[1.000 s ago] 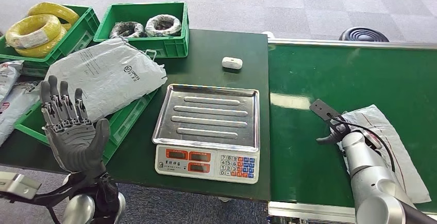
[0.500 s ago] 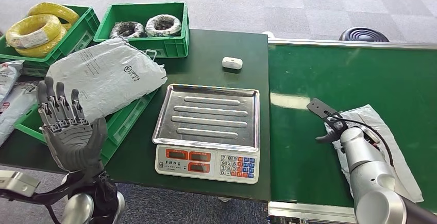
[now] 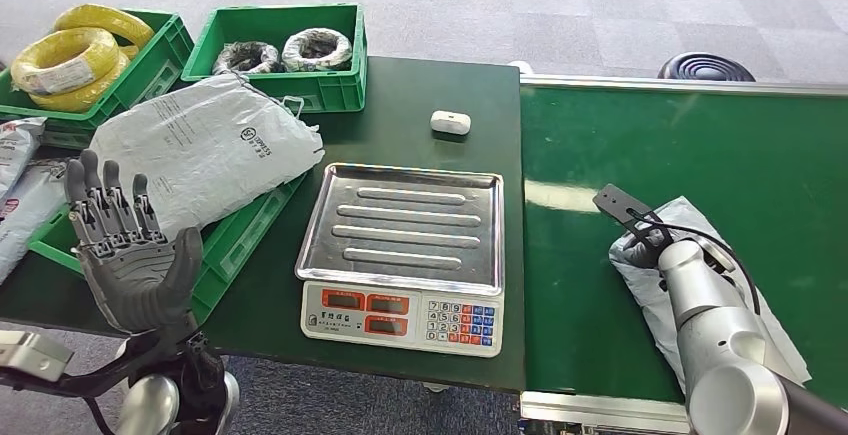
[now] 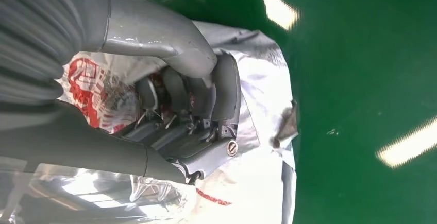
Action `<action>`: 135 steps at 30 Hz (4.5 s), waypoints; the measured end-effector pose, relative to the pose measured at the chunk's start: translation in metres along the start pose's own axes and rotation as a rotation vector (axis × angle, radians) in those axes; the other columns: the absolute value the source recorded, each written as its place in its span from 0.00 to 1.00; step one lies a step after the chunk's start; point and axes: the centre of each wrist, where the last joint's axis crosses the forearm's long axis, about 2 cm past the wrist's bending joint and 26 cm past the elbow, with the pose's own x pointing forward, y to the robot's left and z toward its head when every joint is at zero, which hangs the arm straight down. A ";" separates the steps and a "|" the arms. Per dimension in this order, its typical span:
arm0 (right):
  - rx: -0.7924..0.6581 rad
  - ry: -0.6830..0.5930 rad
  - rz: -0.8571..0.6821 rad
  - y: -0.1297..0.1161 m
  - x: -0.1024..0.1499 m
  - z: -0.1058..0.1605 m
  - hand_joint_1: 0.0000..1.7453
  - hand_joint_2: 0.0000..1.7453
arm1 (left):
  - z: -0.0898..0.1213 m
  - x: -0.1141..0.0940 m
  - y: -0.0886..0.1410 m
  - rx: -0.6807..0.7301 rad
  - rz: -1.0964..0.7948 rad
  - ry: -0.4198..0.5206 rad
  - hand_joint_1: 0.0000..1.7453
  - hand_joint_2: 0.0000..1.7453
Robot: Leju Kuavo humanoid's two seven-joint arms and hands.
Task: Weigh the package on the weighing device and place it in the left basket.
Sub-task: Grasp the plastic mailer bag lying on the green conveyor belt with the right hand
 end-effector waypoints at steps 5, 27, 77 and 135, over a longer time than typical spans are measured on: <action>-0.013 -0.013 0.008 0.000 0.003 0.000 1.00 1.00 | -0.001 0.001 0.001 0.005 -0.003 -0.004 0.00 1.00; -0.316 -0.227 0.011 -0.018 0.035 0.007 1.00 1.00 | -0.002 0.011 0.007 0.035 -0.038 -0.034 0.00 1.00; -0.465 0.012 0.445 -0.029 0.059 0.016 0.00 1.00 | -0.009 0.004 -0.001 0.047 0.021 -0.033 0.00 1.00; -0.041 -0.394 -0.102 -0.016 0.028 0.006 1.00 1.00 | 0.010 0.016 0.025 0.044 -0.061 -0.002 0.00 1.00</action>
